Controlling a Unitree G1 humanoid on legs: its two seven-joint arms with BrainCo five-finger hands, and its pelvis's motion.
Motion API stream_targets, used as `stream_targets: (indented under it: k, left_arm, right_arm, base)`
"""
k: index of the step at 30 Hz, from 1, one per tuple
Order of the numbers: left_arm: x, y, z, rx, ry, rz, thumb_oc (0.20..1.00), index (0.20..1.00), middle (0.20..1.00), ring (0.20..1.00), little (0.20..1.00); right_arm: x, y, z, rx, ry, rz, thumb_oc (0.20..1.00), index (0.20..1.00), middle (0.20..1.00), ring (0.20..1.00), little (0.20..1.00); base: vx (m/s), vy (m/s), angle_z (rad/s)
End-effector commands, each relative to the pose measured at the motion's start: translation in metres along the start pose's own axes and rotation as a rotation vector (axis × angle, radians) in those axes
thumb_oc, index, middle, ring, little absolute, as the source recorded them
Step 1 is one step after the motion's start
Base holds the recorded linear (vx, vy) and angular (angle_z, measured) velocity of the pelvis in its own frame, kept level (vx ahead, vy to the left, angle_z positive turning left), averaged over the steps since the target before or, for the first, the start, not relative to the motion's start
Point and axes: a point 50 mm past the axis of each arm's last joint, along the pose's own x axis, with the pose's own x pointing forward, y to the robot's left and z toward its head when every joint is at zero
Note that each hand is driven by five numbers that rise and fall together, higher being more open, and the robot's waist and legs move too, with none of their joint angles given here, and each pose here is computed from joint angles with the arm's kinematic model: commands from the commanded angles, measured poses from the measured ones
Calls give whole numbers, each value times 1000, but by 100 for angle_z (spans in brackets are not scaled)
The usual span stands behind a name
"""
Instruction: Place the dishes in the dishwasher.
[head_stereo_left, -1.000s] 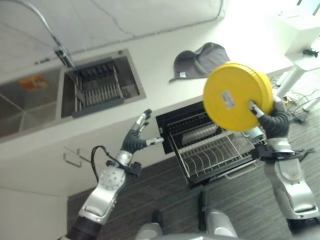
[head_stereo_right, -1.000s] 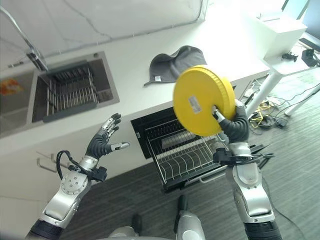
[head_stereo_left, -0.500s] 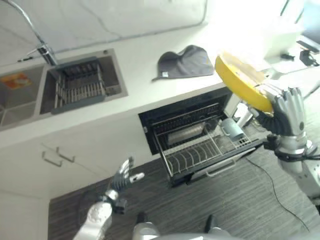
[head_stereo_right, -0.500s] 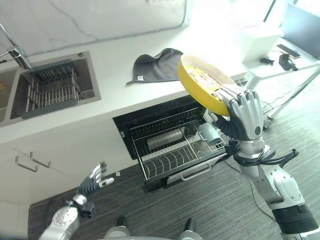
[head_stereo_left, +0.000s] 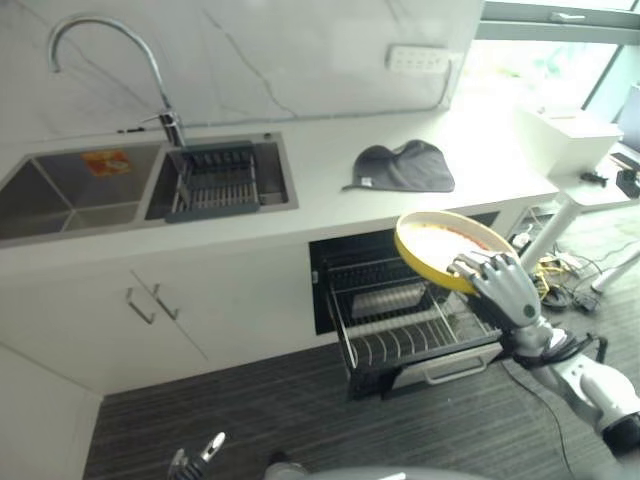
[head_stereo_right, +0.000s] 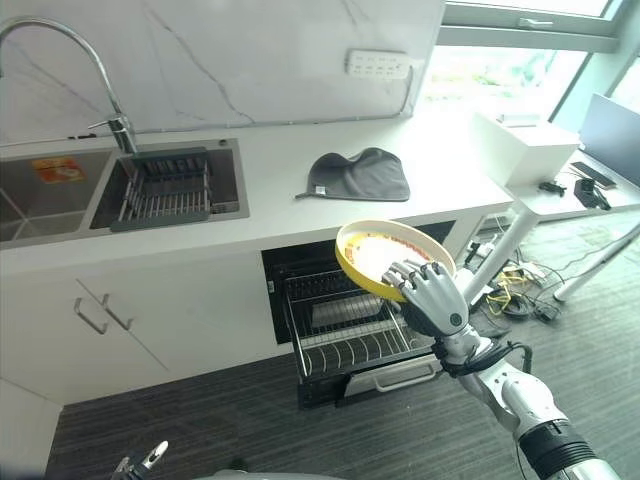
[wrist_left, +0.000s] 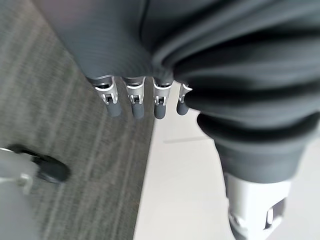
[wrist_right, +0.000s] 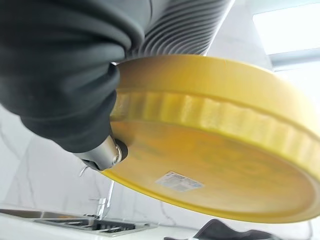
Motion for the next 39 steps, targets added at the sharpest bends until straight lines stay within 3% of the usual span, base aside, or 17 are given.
stream_targets:
  k: [1, 7, 16, 27, 39]
  left_arm:
    - [17, -12, 28, -33, -11, -23, 1000, 1000, 1000, 1000, 1000]
    - [26, -11, 46, -113, -17, -28, 1000, 1000, 1000, 1000, 1000]
    - [21, -1, 31, -95, 50, -61, 1000, 1000, 1000, 1000, 1000]
    - [20, -1, 33, -85, 56, -76, 1000, 1000, 1000, 1000, 1000]
    - [22, -10, 41, -78, 42, -126, 1000, 1000, 1000, 1000, 1000]
  right_arm:
    - [42, -25, -13, -60, -39, -226, 200, 200, 200, 200, 200]
    - [82, -29, -27, -125, -102, -264, 200, 200, 200, 200, 200]
    - [86, -19, -43, -152, -95, -160, 200, 200, 200, 200, 200]
    - [93, -4, -73, -192, 57, -13, 200, 200, 200, 200, 200]
    - [121, -19, -112, -250, 248, -18, 200, 200, 200, 200, 200]
  base:
    - [10, -7, 6]
    - [-152, -5, 21]
    - [-8, 22, 2]
    - [32, 17, 5]
    - [-30, -5, 4]
